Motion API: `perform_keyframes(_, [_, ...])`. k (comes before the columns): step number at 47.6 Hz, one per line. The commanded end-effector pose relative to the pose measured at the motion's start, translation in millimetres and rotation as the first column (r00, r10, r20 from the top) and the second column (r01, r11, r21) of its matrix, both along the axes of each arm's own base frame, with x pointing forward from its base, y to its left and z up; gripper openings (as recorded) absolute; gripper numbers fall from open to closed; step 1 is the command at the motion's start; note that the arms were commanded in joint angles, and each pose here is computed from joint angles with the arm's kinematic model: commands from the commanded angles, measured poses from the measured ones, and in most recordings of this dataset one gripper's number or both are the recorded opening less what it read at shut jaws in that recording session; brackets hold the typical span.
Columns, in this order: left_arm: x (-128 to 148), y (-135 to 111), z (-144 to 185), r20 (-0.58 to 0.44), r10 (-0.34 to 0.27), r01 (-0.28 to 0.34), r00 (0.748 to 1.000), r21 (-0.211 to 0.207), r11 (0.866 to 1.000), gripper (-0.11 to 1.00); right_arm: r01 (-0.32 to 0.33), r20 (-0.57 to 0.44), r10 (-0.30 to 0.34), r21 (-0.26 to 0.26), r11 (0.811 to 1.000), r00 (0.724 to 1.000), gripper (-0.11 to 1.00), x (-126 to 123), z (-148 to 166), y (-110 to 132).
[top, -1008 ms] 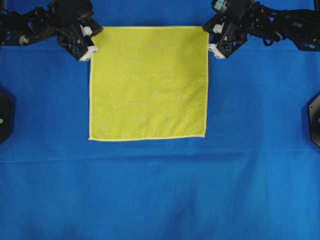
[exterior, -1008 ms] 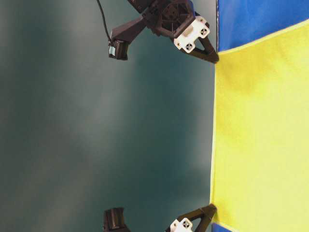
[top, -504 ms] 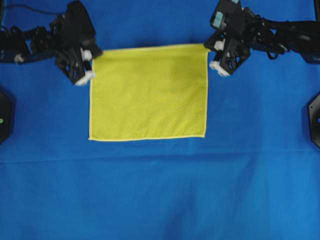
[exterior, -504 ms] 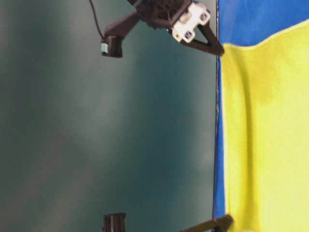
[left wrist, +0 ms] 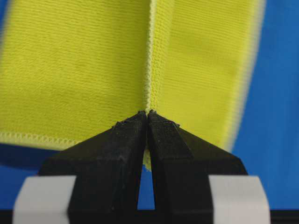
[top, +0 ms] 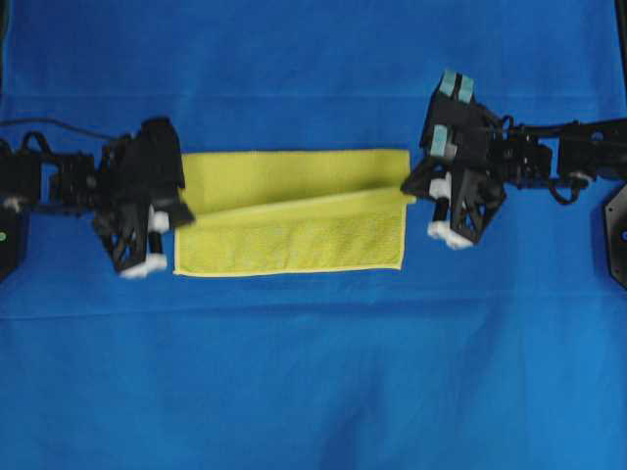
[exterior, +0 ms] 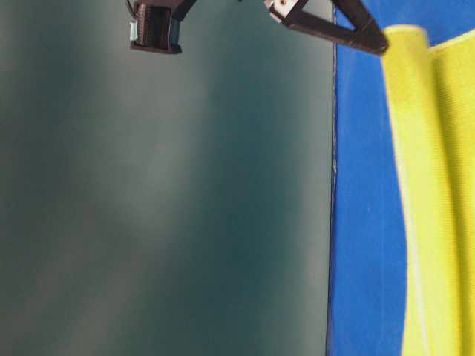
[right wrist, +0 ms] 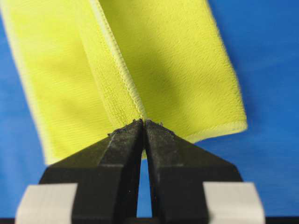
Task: Fold the yellow towel.
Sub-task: 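Lift the top corners and fold them down toward the bottom edge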
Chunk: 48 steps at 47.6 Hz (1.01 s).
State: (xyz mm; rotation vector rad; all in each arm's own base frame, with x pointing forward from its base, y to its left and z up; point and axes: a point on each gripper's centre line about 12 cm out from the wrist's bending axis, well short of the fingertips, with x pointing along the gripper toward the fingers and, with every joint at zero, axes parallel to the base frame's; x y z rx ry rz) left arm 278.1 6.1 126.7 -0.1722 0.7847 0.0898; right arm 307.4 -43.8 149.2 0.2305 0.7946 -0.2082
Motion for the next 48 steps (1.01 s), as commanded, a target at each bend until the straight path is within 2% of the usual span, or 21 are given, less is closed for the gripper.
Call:
perform_keyframes(1, [4,-16,6,0.023,-0.038,0.039,0.999,-0.018,0.999,0.01,-0.022,0.018,0.022,0.011,1.0,1.0,0.03,3,5,11])
perform_keyframes(10, [8,-39,5,0.018,-0.092,0.093,0.996,-0.042,0.995,0.01,-0.057,0.012,0.057,0.034,0.998,0.998,0.03,7,2,29])
perform_keyframes(33, [11,-39,6,0.037,-0.091,0.093,0.995,-0.045,0.995,0.02,-0.073,-0.012,0.074,0.044,0.996,0.997,0.03,19,-8,36])
perform_keyframes(36, [11,-39,6,0.04,-0.09,0.092,0.995,-0.046,0.995,0.1,-0.089,-0.009,0.089,0.045,0.995,0.996,0.04,20,-7,42])
perform_keyframes(40, [11,-39,7,0.045,-0.091,0.093,0.995,-0.045,0.995,0.33,-0.097,-0.008,0.098,0.05,0.994,0.995,0.08,20,-7,46])
perform_keyframes(45, [11,-40,11,0.054,-0.094,0.096,0.994,-0.044,0.994,0.64,-0.101,-0.003,0.101,0.055,0.993,0.995,0.38,21,-3,50])
perform_keyframes(48, [11,-39,16,0.066,-0.097,0.099,0.993,-0.04,0.994,0.69,-0.107,0.004,0.107,0.05,0.993,0.994,0.55,21,2,50])
